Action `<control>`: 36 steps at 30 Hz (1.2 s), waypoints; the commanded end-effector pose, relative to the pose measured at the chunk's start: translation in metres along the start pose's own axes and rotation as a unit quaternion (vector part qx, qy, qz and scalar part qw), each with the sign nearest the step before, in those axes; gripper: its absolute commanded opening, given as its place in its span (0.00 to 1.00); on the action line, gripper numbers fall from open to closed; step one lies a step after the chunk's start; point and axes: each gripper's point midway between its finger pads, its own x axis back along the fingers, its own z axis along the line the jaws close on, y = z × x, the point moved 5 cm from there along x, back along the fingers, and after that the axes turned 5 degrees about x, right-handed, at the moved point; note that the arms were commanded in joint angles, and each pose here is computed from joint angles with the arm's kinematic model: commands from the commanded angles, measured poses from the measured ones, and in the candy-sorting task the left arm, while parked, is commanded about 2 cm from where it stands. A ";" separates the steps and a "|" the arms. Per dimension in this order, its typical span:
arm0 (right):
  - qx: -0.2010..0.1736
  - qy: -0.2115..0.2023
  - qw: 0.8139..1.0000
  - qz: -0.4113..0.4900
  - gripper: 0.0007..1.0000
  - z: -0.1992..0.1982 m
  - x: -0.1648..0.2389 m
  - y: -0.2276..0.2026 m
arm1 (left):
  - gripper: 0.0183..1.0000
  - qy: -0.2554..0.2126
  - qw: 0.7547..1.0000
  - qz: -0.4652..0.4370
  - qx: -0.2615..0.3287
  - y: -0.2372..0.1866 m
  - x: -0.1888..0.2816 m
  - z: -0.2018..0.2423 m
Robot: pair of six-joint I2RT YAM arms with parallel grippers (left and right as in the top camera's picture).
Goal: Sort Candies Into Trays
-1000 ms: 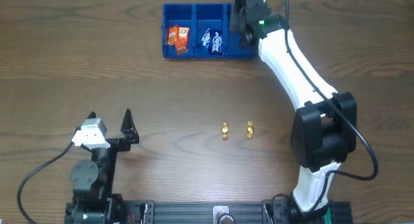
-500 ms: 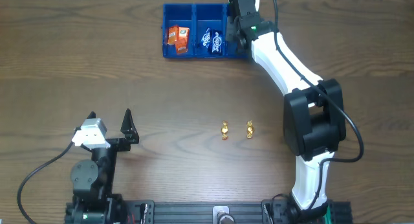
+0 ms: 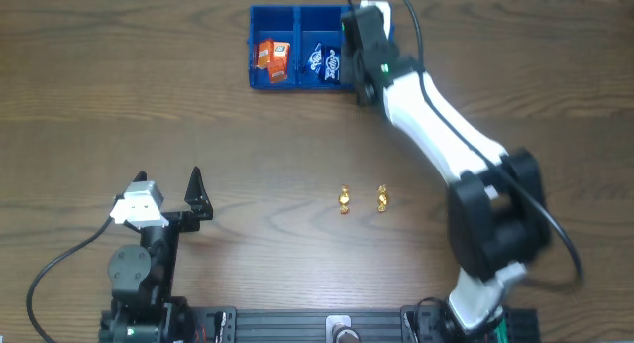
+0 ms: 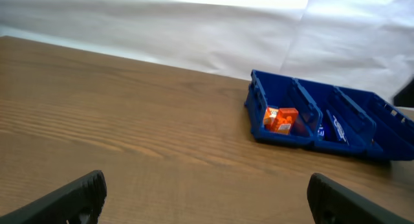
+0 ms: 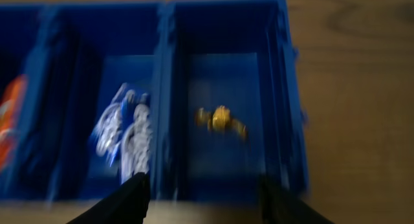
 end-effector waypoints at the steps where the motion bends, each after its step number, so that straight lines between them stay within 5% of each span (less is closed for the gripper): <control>1: -0.030 0.021 0.999 0.023 0.56 0.010 0.073 -0.052 | 1.00 0.014 1.000 0.023 -0.004 -0.014 -0.001 0.006; 10: -0.019 0.048 0.982 0.184 0.56 0.043 0.078 -0.168 | 1.00 0.014 1.000 0.023 -0.004 -0.014 -0.001 0.006; 14: -0.019 0.026 0.973 0.229 0.56 0.039 0.072 -0.193 | 1.00 0.014 1.000 0.023 -0.004 -0.014 -0.001 0.006; 36: -0.022 0.004 0.955 0.296 0.55 0.050 0.056 -0.233 | 1.00 0.014 1.000 0.023 -0.004 -0.014 -0.001 0.006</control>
